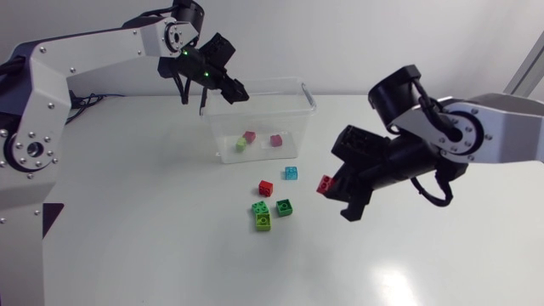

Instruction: Place the duplo bricks in the container

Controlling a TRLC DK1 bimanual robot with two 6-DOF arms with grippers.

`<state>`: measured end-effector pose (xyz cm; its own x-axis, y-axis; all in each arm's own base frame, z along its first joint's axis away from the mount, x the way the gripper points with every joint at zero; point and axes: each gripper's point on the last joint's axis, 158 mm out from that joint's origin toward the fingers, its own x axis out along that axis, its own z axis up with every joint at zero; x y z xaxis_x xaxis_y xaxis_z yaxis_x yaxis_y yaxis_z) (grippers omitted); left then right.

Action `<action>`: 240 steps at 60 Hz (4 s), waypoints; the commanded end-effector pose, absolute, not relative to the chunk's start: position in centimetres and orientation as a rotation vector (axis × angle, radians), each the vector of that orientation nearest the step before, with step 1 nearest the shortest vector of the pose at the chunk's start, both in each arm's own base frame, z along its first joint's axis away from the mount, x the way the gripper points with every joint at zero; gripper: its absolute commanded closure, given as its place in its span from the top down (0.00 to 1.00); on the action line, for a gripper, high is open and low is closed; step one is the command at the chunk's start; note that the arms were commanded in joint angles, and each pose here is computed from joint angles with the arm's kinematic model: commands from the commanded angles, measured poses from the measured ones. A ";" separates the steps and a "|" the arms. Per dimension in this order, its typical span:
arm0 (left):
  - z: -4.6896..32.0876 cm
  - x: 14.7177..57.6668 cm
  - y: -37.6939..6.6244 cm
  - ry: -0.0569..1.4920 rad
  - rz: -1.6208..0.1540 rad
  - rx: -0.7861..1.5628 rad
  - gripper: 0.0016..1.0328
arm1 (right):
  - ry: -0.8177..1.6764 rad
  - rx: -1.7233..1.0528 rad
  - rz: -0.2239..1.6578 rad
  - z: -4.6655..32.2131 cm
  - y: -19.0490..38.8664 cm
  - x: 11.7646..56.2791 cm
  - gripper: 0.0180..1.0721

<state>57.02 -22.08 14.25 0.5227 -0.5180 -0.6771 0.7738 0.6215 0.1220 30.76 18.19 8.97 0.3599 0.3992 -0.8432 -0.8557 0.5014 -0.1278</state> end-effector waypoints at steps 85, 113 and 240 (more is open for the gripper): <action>2.4 27.5 -26.9 0.877 -1.225 0.656 0.93 | 0.645 -0.402 0.607 16.4 23.0 54.0 0.24; -0.9 26.2 -28.2 0.829 -1.304 0.736 0.93 | 0.632 -0.431 0.617 18.0 22.0 51.2 0.96; -3.8 27.9 -27.9 1.016 -1.390 0.800 0.25 | 0.847 -0.492 0.709 6.0 19.5 33.6 0.95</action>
<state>27.87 -28.09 -4.09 -0.0710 -0.4006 -0.9135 0.9925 0.0628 -0.1046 34.21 19.01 7.97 0.4913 0.3852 -0.7812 -0.7378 0.6607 -0.1383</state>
